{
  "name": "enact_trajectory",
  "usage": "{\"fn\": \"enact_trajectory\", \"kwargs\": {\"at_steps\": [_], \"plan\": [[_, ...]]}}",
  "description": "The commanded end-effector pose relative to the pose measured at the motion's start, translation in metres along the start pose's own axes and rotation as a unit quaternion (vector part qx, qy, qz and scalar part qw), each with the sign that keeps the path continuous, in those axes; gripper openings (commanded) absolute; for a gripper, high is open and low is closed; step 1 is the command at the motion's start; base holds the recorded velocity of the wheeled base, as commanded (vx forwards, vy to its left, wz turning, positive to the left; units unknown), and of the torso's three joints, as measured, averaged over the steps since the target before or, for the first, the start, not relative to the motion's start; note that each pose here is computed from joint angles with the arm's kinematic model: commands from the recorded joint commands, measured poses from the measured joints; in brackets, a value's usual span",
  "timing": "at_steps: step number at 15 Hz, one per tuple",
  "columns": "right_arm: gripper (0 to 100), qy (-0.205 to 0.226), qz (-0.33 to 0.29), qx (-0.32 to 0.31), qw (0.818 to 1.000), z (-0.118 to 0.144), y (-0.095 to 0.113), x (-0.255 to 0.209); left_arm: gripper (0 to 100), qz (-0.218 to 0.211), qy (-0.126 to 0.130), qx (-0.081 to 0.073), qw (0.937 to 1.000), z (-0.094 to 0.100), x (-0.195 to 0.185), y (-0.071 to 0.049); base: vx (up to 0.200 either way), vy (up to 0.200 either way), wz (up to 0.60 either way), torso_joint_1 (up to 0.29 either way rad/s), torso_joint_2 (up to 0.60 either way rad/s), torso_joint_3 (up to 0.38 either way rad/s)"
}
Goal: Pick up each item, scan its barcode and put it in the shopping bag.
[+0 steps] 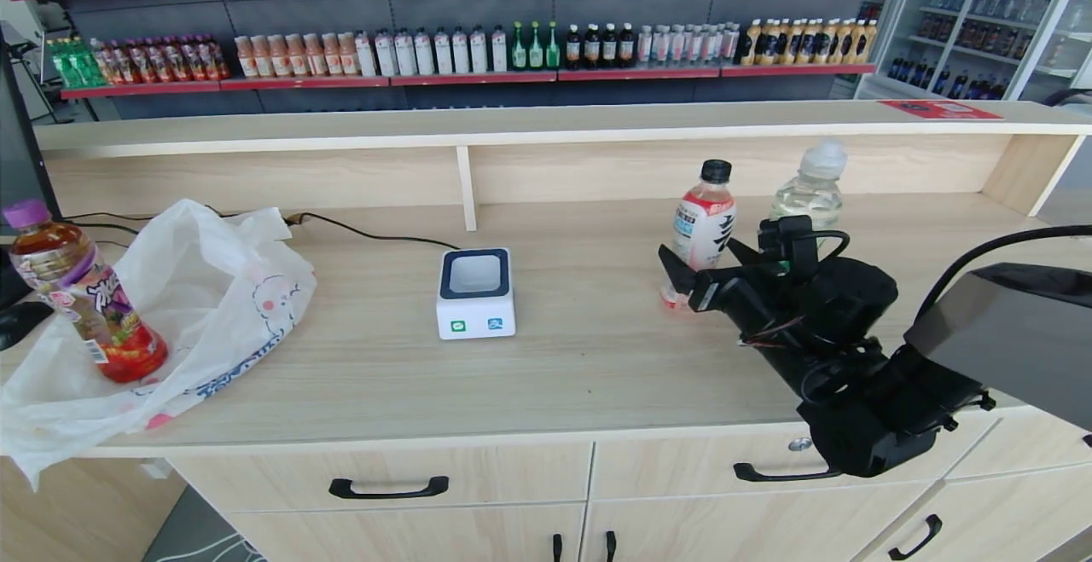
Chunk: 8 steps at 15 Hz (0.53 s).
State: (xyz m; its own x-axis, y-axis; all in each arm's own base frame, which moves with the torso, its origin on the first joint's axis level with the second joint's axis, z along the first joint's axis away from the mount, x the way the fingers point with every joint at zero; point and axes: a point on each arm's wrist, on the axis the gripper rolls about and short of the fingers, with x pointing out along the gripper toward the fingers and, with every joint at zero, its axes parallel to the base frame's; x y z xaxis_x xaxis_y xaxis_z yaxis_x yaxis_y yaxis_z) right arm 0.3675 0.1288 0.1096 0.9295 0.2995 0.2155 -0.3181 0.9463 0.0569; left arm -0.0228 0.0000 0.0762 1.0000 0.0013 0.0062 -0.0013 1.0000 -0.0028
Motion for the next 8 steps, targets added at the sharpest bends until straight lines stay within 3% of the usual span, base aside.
{"fn": "enact_trajectory", "kwargs": {"at_steps": [1, 4, 8], "plan": [[100, 0.000, 0.003, 0.001, 1.000, -0.005, 0.003, 0.004, 100, 0.000, 0.000, 0.000, 1.0000, 0.000, 0.000, 0.000, 0.000, 0.000, 0.00, 0.000, 0.00, 0.000], [100, -0.005, 0.010, 0.004, 1.000, -0.009, 0.016, 0.009, 100, 0.000, 0.001, 0.010, 1.0000, 0.000, 0.000, 0.000, 0.000, 0.000, 0.00, 0.000, 0.00, 0.000], [100, -0.028, -0.033, 0.003, 0.999, -0.007, 0.029, 0.020, 100, 0.000, 0.001, 0.024, 0.9997, 0.000, 0.000, 0.000, 0.000, 0.000, 0.00, 0.000, 0.00, 0.000]]}}
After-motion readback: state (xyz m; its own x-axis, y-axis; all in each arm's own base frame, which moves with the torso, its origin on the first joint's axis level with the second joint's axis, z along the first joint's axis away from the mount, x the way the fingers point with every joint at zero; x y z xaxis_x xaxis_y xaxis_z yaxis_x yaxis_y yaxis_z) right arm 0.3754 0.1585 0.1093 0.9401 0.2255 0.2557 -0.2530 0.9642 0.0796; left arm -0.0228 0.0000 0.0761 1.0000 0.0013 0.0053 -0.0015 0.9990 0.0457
